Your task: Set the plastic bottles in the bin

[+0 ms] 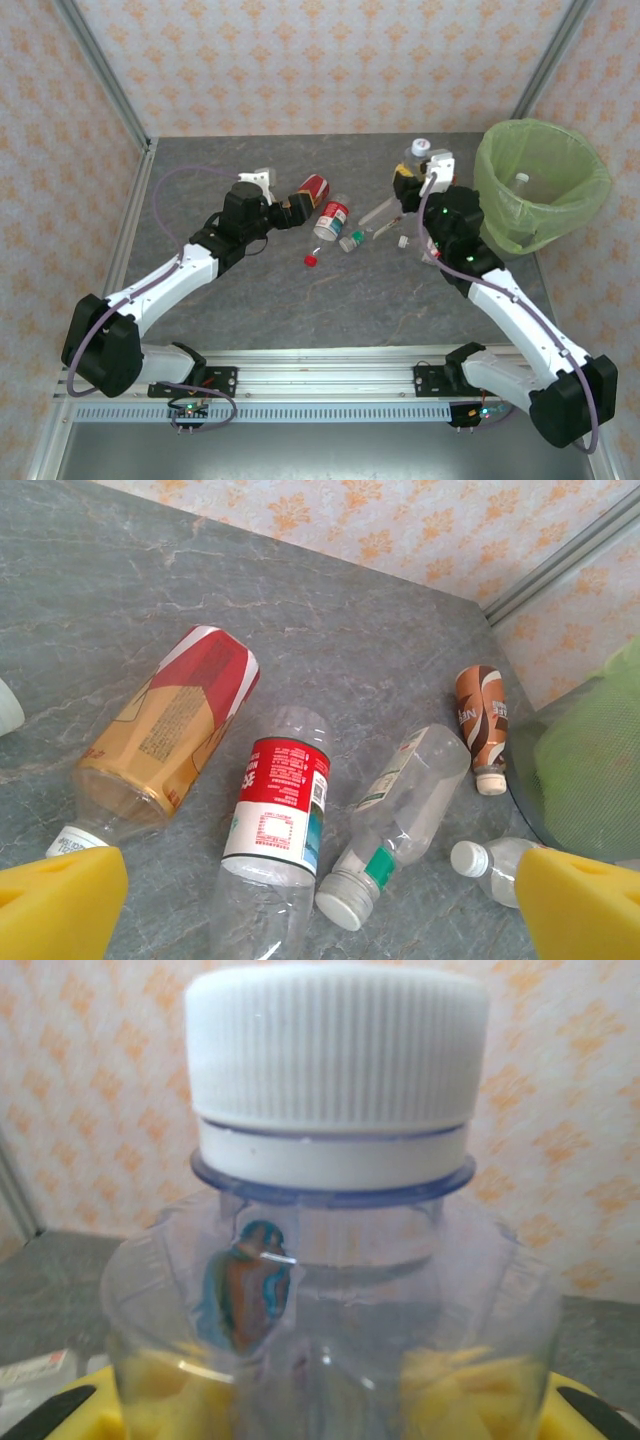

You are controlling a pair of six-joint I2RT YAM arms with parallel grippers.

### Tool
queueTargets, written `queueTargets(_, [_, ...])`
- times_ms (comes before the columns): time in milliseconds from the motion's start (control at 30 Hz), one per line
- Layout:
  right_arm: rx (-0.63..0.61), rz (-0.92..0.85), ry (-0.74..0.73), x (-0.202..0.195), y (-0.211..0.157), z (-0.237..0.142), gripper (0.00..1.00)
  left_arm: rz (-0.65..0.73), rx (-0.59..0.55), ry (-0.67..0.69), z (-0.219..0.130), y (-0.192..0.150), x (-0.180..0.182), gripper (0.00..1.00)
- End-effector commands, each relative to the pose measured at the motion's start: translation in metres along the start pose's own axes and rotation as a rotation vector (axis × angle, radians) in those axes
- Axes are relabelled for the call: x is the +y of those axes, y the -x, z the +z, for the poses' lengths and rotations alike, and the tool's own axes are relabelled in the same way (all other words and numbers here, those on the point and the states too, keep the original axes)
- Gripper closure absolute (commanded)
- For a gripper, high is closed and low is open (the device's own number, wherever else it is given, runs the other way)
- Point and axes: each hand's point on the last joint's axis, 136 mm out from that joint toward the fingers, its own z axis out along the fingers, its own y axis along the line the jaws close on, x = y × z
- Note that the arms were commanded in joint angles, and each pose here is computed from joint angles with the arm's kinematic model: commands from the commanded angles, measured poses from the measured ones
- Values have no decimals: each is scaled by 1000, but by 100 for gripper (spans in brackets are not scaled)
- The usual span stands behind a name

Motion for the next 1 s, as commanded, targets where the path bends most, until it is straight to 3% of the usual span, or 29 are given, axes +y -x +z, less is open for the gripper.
queueTargets(0, [-144, 24, -80, -25, 52, -12, 64, -36, -41, -29, -3, 7, -7, 0])
queueTargets(333, [-355, 23, -387, -123, 113, -34, 66, -10, -28, 36, -15, 1, 5, 0])
queueTargets(567, [-380, -19, -549, -172, 123, -41, 65, -1, -31, 88, -21, -1, 17, 0])
queueTargets(767, [-307, -77, -675, -215, 104, -41, 63, 92, 60, 40, -18, -8, 3, 0])
queueTargets(967, [-136, -97, -707, -249, 69, -31, 62, 140, 6, 52, -24, -1, 6, 0])
